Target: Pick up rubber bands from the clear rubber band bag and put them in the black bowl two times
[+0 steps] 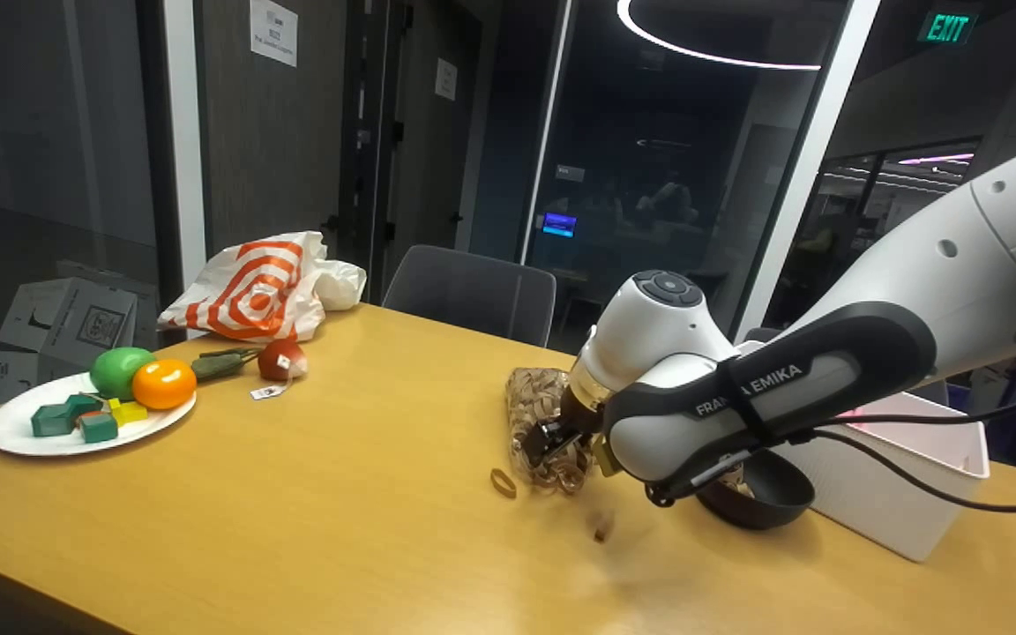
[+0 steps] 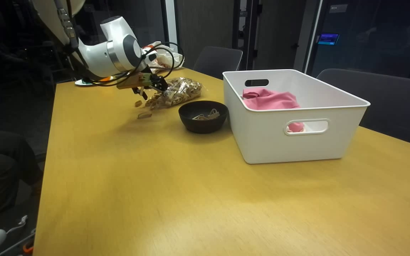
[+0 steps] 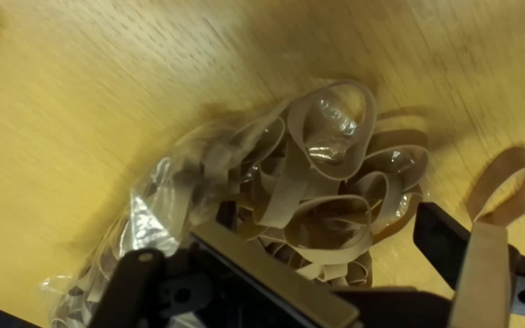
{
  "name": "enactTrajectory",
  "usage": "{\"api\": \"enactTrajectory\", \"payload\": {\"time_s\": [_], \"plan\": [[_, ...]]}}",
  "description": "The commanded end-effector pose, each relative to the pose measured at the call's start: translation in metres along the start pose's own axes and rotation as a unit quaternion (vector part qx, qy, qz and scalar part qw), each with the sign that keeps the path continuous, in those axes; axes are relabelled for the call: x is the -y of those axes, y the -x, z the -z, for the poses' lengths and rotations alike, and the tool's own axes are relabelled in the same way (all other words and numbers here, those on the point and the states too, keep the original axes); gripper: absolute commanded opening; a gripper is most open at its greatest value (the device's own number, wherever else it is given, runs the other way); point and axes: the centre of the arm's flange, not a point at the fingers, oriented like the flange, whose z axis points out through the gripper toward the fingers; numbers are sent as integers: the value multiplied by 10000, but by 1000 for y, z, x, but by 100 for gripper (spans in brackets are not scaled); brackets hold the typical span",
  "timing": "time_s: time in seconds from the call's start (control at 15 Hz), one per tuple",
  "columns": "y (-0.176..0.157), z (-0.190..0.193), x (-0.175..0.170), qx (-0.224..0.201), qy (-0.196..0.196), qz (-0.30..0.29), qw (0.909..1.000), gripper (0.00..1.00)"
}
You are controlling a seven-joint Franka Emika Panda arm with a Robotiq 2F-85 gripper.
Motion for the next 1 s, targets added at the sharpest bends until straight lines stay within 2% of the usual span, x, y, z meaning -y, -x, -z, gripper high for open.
{"api": "enactTrajectory", "payload": {"time_s": [0.0,0.27,0.33,0.4,0.93], "plan": [[-10,-11,3,-52,101,-83,9999,100],[-19,-17,-6,-100,223,-124,9996,100],[-19,-18,-7,-111,246,-120,9996,75],[-19,-17,-8,-106,236,-119,9996,74],[-19,-17,-14,-56,218,-229,9995,13]]}}
